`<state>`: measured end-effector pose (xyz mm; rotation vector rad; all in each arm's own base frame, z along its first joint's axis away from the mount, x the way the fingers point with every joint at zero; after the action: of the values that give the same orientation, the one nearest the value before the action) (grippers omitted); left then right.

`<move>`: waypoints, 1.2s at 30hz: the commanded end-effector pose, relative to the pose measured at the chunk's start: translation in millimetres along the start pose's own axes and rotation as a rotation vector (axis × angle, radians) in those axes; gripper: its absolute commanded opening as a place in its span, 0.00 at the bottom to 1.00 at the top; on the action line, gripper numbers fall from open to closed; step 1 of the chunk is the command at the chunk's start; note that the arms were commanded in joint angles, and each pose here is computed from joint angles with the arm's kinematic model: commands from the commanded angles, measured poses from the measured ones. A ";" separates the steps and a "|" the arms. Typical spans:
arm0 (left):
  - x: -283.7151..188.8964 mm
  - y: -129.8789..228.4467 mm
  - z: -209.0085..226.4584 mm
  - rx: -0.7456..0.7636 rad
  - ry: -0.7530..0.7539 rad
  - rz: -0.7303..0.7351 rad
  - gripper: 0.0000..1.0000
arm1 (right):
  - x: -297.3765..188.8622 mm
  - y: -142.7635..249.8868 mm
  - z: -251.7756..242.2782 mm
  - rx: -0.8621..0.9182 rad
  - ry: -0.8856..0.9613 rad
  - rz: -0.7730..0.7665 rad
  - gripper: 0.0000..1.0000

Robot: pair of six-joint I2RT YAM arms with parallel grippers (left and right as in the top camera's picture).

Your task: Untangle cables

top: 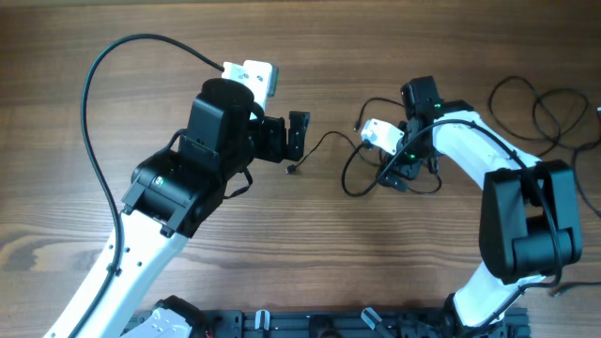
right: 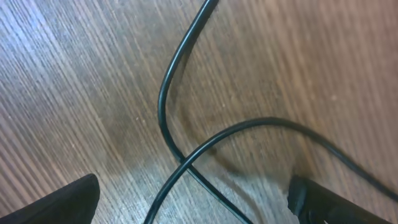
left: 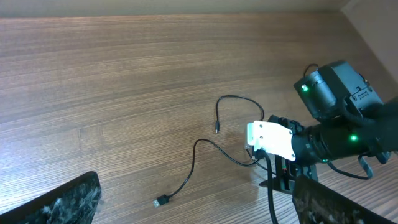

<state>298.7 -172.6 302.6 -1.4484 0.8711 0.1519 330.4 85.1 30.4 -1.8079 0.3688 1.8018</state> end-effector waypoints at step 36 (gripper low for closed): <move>-0.5 -1.8 0.6 -0.011 -0.008 -0.007 1.00 | -217.3 22.4 -265.3 1.243 0.902 -0.985 0.05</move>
<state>298.7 -172.5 302.5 -1.4482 0.8710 0.1525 512.3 -130.9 206.0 -1.4354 0.7060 -0.0556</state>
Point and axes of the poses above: each gripper's point midway between its finger pads, its own x axis out along the fingers, its own z axis along the line the jaws close on, y = z × x, the point moved 3 cm from there along -x, back along the fingers, and after that the axes turned 9 degrees about x, right-handed, at the moved point
